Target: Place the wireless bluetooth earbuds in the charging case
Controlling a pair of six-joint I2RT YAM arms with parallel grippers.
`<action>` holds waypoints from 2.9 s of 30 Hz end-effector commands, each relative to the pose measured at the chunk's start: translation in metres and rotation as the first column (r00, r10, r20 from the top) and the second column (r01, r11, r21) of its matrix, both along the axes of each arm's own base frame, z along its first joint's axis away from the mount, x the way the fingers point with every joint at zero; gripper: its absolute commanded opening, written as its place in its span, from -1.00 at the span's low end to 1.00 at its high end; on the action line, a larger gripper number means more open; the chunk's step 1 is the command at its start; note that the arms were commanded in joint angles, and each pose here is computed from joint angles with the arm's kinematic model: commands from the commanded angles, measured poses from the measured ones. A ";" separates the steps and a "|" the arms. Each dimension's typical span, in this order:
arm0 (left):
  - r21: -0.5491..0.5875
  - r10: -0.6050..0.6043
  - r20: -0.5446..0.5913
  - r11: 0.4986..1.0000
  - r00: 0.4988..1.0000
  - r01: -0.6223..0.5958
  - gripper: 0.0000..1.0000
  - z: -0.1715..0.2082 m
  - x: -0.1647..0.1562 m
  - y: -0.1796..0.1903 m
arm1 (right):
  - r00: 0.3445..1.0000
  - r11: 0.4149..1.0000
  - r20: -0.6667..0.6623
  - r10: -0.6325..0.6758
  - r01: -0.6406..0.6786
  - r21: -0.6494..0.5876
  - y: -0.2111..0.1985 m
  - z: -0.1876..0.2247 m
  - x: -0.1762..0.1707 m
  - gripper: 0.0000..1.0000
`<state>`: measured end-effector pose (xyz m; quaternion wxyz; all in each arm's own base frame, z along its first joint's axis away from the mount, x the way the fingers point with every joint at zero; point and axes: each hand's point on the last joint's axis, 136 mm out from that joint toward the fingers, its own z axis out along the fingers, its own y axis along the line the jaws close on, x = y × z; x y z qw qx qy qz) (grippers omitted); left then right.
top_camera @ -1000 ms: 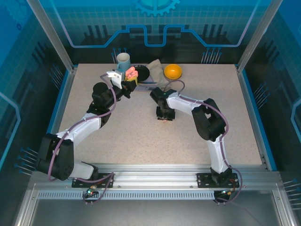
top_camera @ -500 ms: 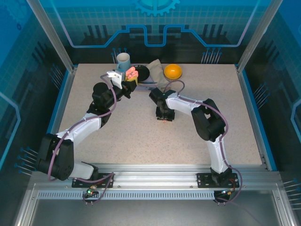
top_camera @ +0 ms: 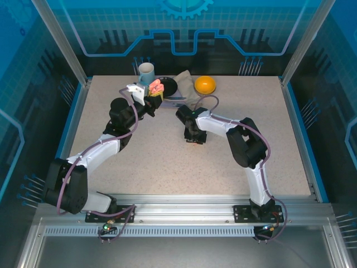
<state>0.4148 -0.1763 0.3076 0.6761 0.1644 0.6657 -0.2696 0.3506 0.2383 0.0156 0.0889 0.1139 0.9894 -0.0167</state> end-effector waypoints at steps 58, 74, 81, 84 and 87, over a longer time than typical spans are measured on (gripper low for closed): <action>0.007 -0.615 -0.078 0.787 0.784 0.618 -1.00 0.039 -0.058 -0.118 | 0.067 0.698 0.976 0.209 -0.709 -0.101 0.001 0.410 -0.002 -0.42; -0.021 -0.654 -0.044 0.756 0.755 0.654 -1.00 0.050 -0.060 -0.122 | 0.088 0.655 0.973 0.213 -0.752 -0.075 0.004 0.399 0.005 -0.45; -0.027 -0.669 -0.026 0.743 0.743 0.668 -1.00 0.059 -0.061 -0.124 | 0.111 0.648 0.969 0.220 -0.759 -0.060 0.006 0.389 0.011 -0.46; -0.029 -0.672 -0.022 0.741 0.740 0.671 -1.00 0.061 -0.060 -0.124 | 0.117 0.649 0.968 0.220 -0.759 -0.055 0.007 0.386 0.014 -0.46; -0.028 -0.673 -0.022 0.740 0.740 0.672 -1.00 0.062 -0.061 -0.124 | 0.124 0.653 0.967 0.221 -0.755 -0.053 0.006 0.383 0.016 -0.47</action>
